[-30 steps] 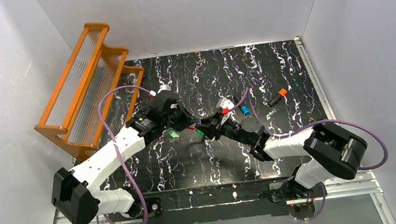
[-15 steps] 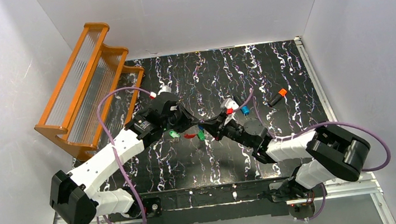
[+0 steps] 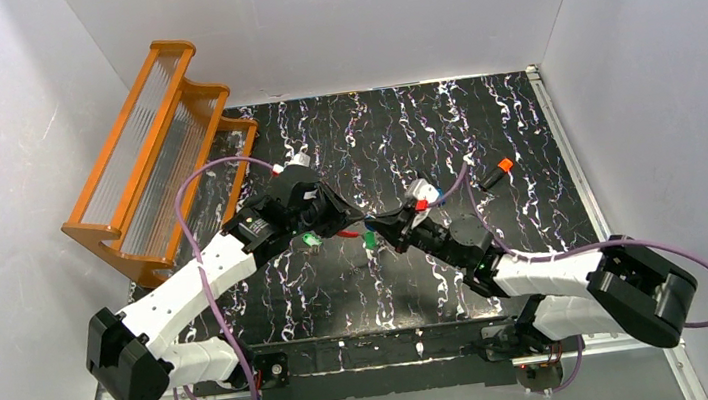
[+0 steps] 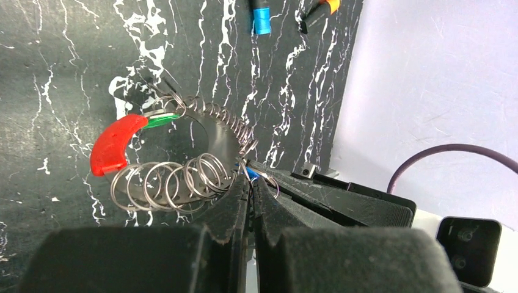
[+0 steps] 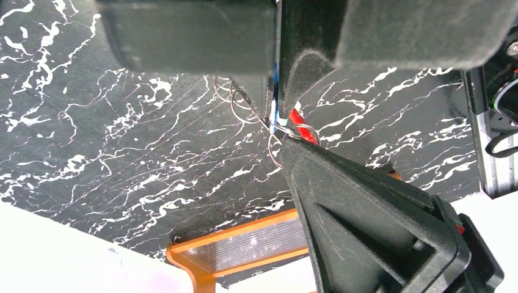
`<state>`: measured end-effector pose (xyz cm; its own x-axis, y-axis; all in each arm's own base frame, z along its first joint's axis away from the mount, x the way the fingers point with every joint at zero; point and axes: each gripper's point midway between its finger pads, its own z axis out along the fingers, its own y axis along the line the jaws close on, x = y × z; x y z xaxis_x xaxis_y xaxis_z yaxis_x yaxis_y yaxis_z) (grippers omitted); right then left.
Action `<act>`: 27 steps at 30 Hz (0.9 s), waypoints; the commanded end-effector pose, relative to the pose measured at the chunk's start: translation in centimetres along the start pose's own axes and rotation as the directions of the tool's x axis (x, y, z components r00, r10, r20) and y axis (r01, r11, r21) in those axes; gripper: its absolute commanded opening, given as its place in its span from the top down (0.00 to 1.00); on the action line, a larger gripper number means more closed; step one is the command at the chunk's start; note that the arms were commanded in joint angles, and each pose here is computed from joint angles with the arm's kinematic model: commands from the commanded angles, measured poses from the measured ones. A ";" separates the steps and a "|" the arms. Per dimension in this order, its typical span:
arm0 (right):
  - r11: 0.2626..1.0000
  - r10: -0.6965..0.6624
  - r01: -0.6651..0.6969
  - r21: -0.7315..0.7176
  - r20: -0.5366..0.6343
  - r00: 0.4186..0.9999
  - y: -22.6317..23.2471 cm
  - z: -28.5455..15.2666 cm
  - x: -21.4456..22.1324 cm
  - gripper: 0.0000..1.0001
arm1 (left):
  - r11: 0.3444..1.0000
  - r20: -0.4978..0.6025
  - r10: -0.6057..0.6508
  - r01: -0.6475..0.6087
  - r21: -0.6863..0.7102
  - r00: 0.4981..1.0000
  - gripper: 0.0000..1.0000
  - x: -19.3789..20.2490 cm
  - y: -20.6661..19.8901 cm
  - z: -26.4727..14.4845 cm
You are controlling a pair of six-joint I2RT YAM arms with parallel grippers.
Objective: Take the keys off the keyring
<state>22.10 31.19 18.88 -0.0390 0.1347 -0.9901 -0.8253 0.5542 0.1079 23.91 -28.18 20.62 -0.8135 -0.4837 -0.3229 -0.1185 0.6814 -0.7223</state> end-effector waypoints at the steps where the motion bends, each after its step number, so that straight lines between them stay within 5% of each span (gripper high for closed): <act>1: 0.985 -0.107 0.109 0.132 -0.023 0.994 -3.3 -1.7 0.3 0.99 | 0.990 0.148 -0.005 0.025 -0.137 0.989 1.00 -3.1 3.6 -1.2; 8: 0.942 -0.307 0.320 0.100 -0.123 0.944 -4.2 -3.1 1.7 0.99 | 0.988 0.166 -0.024 0.049 -0.147 0.986 1.00 -3.7 4.0 -1.5; 15: 0.922 -0.380 0.386 0.033 -0.118 0.918 -3.4 -3.6 1.5 0.99 | 0.988 0.159 -0.020 0.044 -0.148 0.987 1.00 -3.6 4.3 -1.1; 27: 0.965 -0.210 0.179 -0.190 -0.153 0.966 1.3 -1.4 2.4 0.99 | 0.961 0.274 0.273 -0.249 -0.117 0.922 1.00 -7.5 1.5 -1.6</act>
<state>21.15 28.15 14.49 0.0958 -0.2039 -0.9743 -0.8481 0.4956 -0.1872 26.70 -22.71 19.07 -0.7171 -0.4673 -0.5171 -0.1206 0.8140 -0.5682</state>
